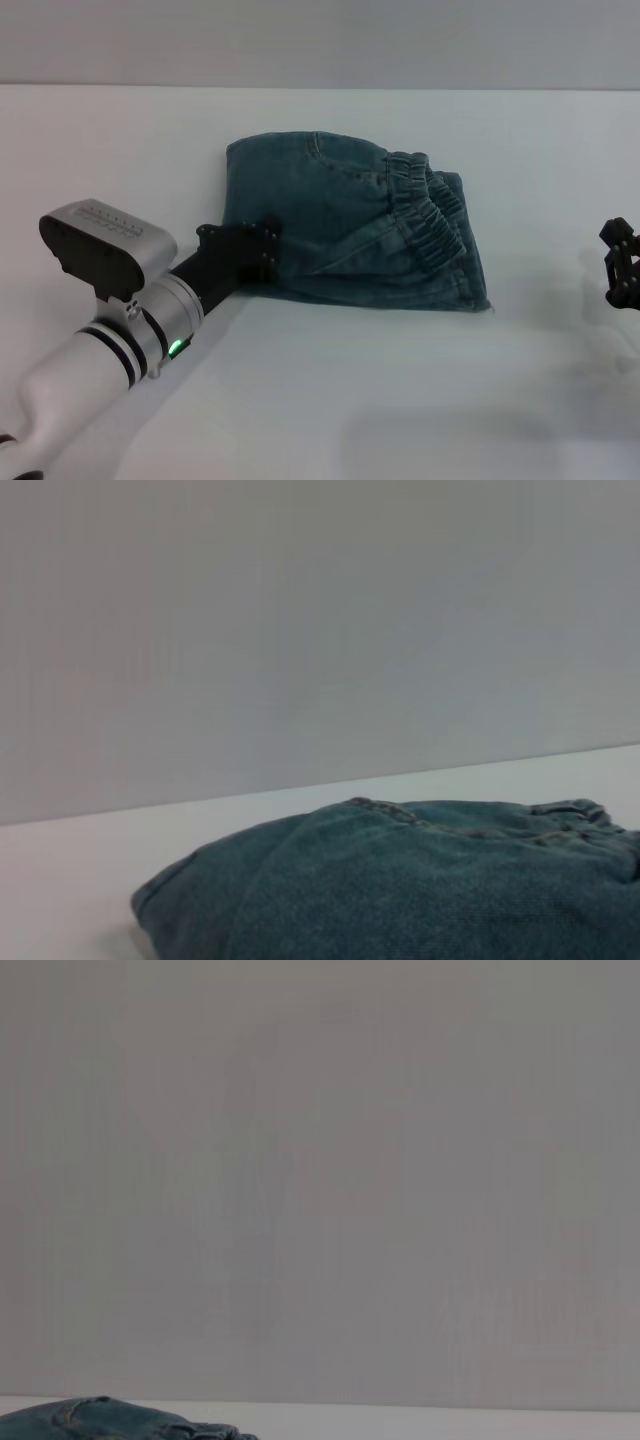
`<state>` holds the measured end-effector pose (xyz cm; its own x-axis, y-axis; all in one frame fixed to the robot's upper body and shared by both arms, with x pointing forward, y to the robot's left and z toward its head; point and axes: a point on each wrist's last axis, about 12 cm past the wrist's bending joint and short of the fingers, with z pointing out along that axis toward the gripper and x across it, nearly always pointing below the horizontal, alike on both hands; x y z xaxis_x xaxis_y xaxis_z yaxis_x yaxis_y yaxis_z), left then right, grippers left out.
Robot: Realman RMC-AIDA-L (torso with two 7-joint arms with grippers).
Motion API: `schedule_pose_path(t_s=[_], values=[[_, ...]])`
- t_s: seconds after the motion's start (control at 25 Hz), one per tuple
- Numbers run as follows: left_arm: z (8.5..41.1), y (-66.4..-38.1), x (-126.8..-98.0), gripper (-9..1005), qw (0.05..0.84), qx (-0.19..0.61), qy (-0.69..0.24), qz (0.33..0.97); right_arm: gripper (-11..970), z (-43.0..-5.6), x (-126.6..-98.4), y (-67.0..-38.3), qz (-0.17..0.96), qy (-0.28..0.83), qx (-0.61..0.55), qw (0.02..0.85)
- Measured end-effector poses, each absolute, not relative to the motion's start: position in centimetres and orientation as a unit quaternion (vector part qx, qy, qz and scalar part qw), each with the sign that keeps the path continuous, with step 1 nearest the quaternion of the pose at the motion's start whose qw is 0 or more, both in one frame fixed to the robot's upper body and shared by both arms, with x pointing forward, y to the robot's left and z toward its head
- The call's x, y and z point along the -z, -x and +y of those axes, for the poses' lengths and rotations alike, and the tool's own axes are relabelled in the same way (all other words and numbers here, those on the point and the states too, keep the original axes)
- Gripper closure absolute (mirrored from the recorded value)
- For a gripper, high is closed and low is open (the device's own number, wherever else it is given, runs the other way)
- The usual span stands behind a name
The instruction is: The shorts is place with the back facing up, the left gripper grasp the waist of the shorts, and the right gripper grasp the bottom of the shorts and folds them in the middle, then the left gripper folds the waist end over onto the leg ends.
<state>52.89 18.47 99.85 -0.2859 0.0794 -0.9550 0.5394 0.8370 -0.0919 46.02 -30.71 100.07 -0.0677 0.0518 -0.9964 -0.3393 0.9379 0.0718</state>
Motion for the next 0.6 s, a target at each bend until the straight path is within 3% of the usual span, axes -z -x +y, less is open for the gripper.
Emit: schedule_pose_path(t_s=[0.44,0.48,0.52,0.6], values=[[18.7,-52.9,-100.7,966,0.596,0.207,-0.192,0.752,940,-31.1,-100.3,-45.8,0.709,0.093,-0.135,0.686],[18.9,-52.0,-101.2,965,0.631,0.206,-0.186,0.724,940,-31.2,-100.4,-45.8,0.705,0.091,-0.132,0.691],[20.4,-49.4,-102.4,965,0.722,0.117,-0.182,0.657,939,-31.2,-100.4,-45.8,0.705,0.091,-0.132,0.691],[21.0,-48.9,-102.6,964,0.734,0.098,-0.171,0.649,939,-31.4,-100.7,-45.8,0.694,0.093,-0.117,0.704]])
